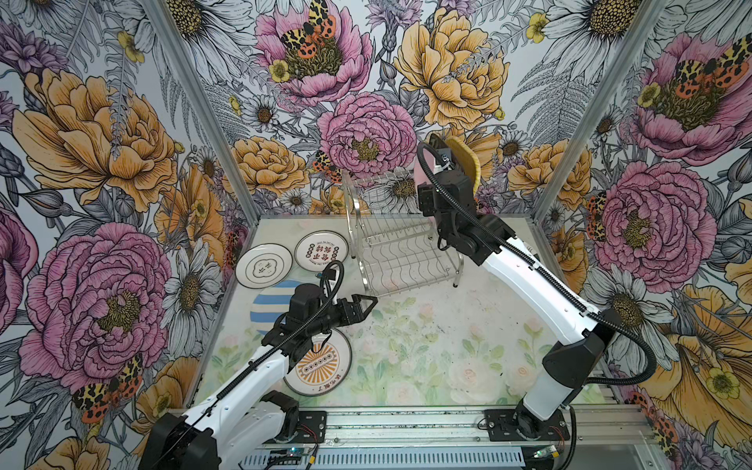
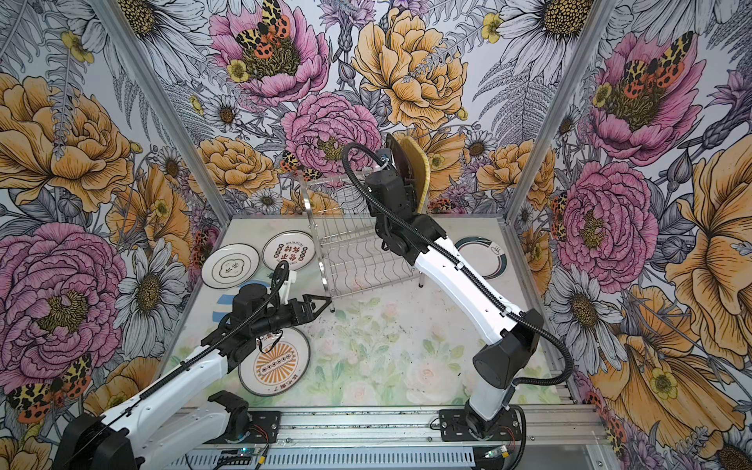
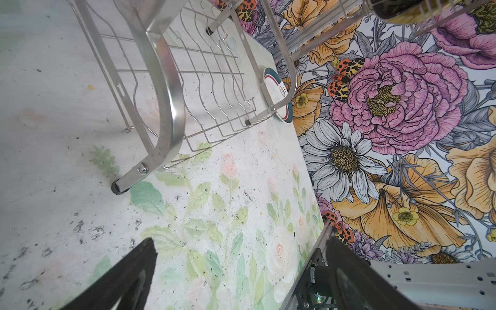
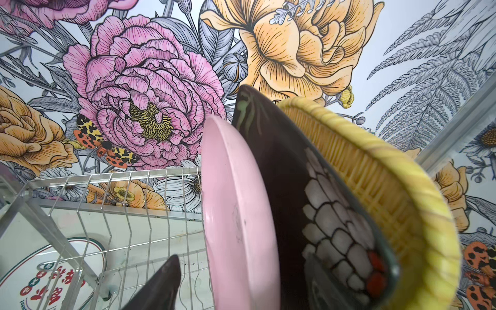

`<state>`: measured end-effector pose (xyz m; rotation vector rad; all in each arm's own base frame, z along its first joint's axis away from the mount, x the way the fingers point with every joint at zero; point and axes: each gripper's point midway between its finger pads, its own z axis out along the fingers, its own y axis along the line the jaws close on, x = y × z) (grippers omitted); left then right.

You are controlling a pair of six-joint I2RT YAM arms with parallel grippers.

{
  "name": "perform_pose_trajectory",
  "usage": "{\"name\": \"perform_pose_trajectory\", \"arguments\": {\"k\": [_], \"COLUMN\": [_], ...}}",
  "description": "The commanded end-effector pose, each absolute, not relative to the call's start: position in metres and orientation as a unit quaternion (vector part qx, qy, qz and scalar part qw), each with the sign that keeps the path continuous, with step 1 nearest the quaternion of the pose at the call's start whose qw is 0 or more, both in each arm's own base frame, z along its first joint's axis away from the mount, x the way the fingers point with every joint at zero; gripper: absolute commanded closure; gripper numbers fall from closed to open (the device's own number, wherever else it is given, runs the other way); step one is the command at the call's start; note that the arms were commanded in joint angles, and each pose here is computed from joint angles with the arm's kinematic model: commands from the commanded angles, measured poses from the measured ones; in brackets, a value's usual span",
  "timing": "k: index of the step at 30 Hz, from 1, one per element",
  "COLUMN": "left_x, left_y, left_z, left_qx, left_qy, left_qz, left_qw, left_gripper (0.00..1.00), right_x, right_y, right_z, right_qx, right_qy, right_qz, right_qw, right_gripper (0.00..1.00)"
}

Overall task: Load plates into a dish rack
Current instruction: Place the plate on the dish rack.

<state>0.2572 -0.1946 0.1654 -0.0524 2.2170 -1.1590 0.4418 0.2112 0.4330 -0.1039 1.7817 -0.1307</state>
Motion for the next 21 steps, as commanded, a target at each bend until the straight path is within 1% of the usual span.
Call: {"name": "perform_pose_trajectory", "arguments": {"k": [1, 7, 11, 14, 17, 21], "left_x": [0.257, 0.254, 0.252, 0.249, 0.246, 0.241], "left_y": [-0.191, -0.185, -0.173, -0.161, -0.15, -0.133], "left_z": [0.167, 0.168, 0.167, 0.165, 0.163, 0.159], "left_qx": [-0.026, -0.037, -0.056, -0.071, -0.087, -0.115], "left_qy": [0.843, 0.848, 0.862, 0.873, 0.883, 0.891], "left_qz": [-0.428, -0.415, -0.382, -0.353, -0.323, -0.287], "left_qw": [0.325, 0.328, 0.329, 0.329, 0.329, 0.331], "left_gripper": [0.01, 0.01, 0.01, 0.01, 0.01, 0.01], "right_x": [0.427, 0.414, 0.402, 0.39, 0.379, 0.364], "right_y": [0.189, 0.188, 0.189, 0.19, 0.19, 0.186], "right_z": [0.458, 0.469, 0.473, 0.472, 0.464, 0.443], "right_qx": [-0.016, -0.018, -0.021, -0.029, -0.033, -0.032], "right_qy": [0.762, 0.757, 0.755, 0.756, 0.764, 0.781], "right_qz": [-0.058, -0.041, -0.024, -0.017, -0.009, 0.019], "right_qw": [0.644, 0.652, 0.655, 0.654, 0.645, 0.624], "right_gripper": [0.24, 0.22, 0.21, 0.17, 0.15, 0.14]}}
